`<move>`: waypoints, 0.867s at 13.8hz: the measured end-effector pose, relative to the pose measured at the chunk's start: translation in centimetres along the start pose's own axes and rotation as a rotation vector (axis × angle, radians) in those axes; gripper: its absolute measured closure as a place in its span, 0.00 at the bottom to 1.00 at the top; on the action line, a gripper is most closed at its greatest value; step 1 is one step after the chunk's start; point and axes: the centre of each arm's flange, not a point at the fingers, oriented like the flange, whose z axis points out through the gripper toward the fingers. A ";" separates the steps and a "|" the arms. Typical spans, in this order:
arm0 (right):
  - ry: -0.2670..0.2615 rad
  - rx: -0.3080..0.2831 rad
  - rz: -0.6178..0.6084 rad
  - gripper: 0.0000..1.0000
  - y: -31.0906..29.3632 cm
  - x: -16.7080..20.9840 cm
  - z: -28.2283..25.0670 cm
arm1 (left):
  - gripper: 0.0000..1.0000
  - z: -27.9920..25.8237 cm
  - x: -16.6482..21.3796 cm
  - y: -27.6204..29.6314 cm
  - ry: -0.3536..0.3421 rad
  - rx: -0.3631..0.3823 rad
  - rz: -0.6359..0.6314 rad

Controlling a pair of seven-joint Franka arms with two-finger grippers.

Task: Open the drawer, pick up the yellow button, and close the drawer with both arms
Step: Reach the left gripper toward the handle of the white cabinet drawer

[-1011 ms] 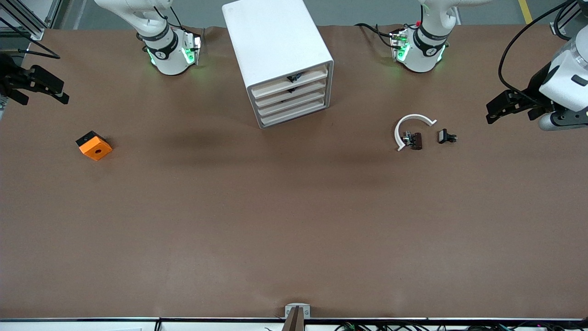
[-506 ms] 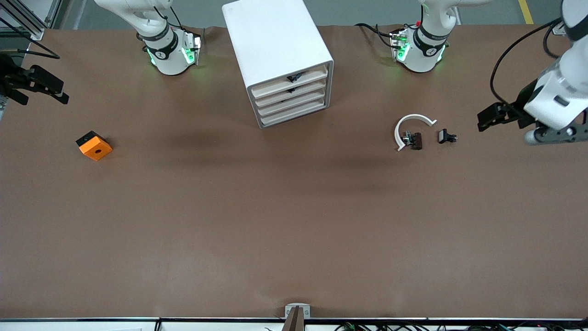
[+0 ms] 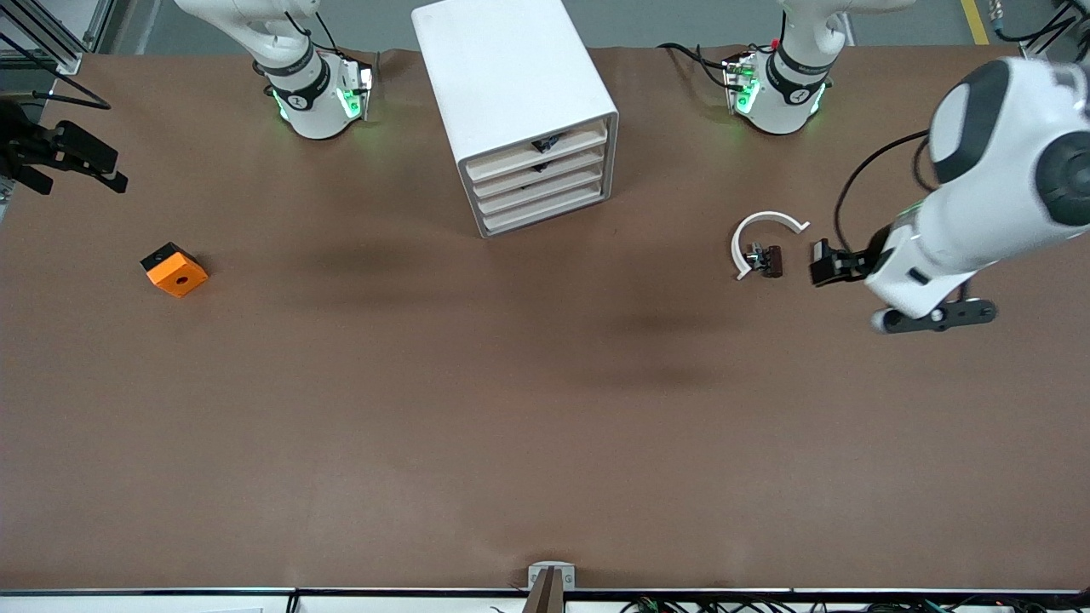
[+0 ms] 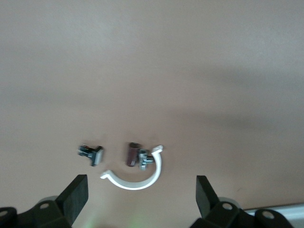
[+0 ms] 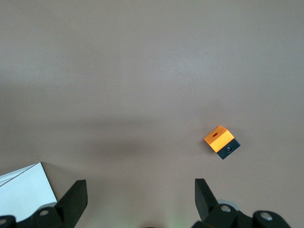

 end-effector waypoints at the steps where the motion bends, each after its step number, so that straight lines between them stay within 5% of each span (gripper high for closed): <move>1: 0.000 0.000 0.000 0.00 0.0 0.0 0.0 | 0.00 1.5 0.1 2.0 -0.013 0.008 -0.039; 8: -0.002 -0.002 0.001 0.00 0.1 0.0 0.1 | 0.00 11.7 -2.6 14.4 -0.181 0.050 -0.424; 12: -0.002 -0.003 0.001 0.00 0.1 0.0 0.1 | 0.00 12.4 -4.7 19.8 -0.278 0.033 -0.831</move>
